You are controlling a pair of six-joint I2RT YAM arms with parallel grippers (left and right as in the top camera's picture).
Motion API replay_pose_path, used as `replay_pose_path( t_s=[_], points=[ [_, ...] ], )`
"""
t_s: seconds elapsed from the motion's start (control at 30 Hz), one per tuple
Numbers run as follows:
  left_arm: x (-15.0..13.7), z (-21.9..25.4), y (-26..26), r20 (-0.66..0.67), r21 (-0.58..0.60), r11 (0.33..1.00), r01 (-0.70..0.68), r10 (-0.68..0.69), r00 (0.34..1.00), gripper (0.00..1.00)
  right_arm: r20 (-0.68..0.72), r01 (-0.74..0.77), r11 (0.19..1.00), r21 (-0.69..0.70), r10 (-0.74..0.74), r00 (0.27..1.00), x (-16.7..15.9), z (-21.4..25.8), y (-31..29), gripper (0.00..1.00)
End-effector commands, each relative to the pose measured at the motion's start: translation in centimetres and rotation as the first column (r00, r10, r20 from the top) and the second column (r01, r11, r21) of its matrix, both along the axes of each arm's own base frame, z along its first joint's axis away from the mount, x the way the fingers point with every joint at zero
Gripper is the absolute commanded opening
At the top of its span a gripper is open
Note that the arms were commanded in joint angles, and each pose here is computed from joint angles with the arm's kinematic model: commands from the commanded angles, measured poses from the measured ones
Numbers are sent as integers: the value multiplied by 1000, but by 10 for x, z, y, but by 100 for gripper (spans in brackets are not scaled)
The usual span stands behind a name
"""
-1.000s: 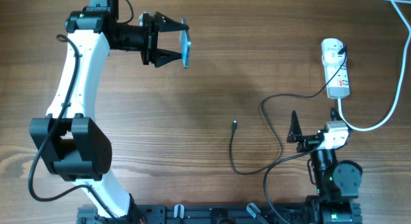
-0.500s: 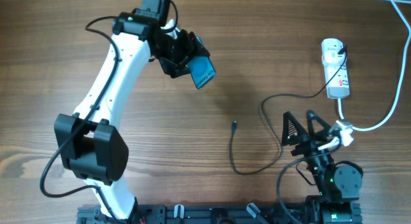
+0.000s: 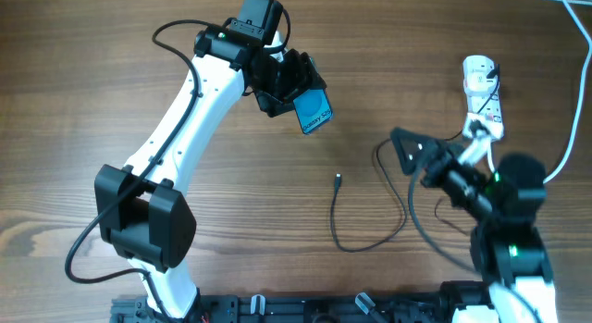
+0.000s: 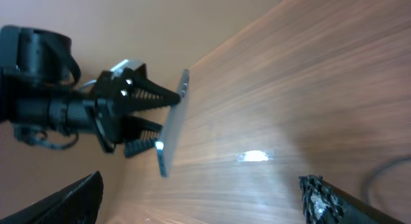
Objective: Plug charger to phone and switch on socket
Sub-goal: 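Swing the phone toward center and bring the right gripper to it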
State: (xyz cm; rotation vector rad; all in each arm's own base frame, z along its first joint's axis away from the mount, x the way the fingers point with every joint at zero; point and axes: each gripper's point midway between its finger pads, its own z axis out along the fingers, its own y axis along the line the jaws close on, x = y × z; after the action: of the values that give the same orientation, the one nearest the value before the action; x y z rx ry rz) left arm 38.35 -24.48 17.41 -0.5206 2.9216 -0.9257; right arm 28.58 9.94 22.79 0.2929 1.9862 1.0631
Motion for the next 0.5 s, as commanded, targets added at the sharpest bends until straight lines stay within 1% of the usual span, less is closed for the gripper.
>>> replay_pose_path(
  t_s=[0.0, 0.03, 0.07, 0.1, 0.17, 0.2, 0.27, 0.3, 0.33, 0.4, 0.47],
  points=[
    [-1, 21, -2, -21, -54, 996, -75, 74, 997, 71, -25, -265, 946, 184, 274, 961, -2, 12, 41, 100],
    [-1, 21, -2, -39, -57, 993, -100, 98, 994, 71, 62, -395, 902, 173, 390, 919, -7, 22, 56, 100],
    [-1, 21, -2, -52, -59, 991, -118, 115, 992, 71, 73, -439, 878, 192, 433, 898, -8, 24, 64, 100],
    [-1, 21, -2, -66, -62, 989, -138, 134, 989, 71, 46, -442, 871, 213, 443, 895, -5, 20, 70, 99],
    [-2, 21, -3, -95, -67, 983, -172, 165, 982, 71, 9, -430, 882, 192, 437, 899, 1, 12, 84, 99],
    [-2, 22, -3, -111, -71, 979, -188, 180, 977, 71, -40, -388, 907, 162, 399, 916, 6, 4, 89, 99],
    [-3, 24, -6, -135, -88, 975, -206, 193, 972, 71, -120, -304, 952, 50, 307, 944, 14, -9, 88, 99],
    [-3, 25, -7, -147, -97, 972, -216, 201, 969, 71, -178, -231, 971, -54, 218, 959, 18, -16, 82, 99],
    [-3, 26, -9, -158, -107, 968, -226, 208, 965, 71, -201, -168, 975, -149, 136, 970, 21, -18, 75, 99],
    [-3, 28, -11, -171, -121, 964, -236, 214, 962, 71, -185, -94, 966, -241, 50, 982, 26, -9, 71, 99],
    [-6, 31, -17, -202, -151, 959, -240, 208, 957, 71, -161, -77, 965, -250, 37, 986, 27, -4, 76, 99]
  ],
)
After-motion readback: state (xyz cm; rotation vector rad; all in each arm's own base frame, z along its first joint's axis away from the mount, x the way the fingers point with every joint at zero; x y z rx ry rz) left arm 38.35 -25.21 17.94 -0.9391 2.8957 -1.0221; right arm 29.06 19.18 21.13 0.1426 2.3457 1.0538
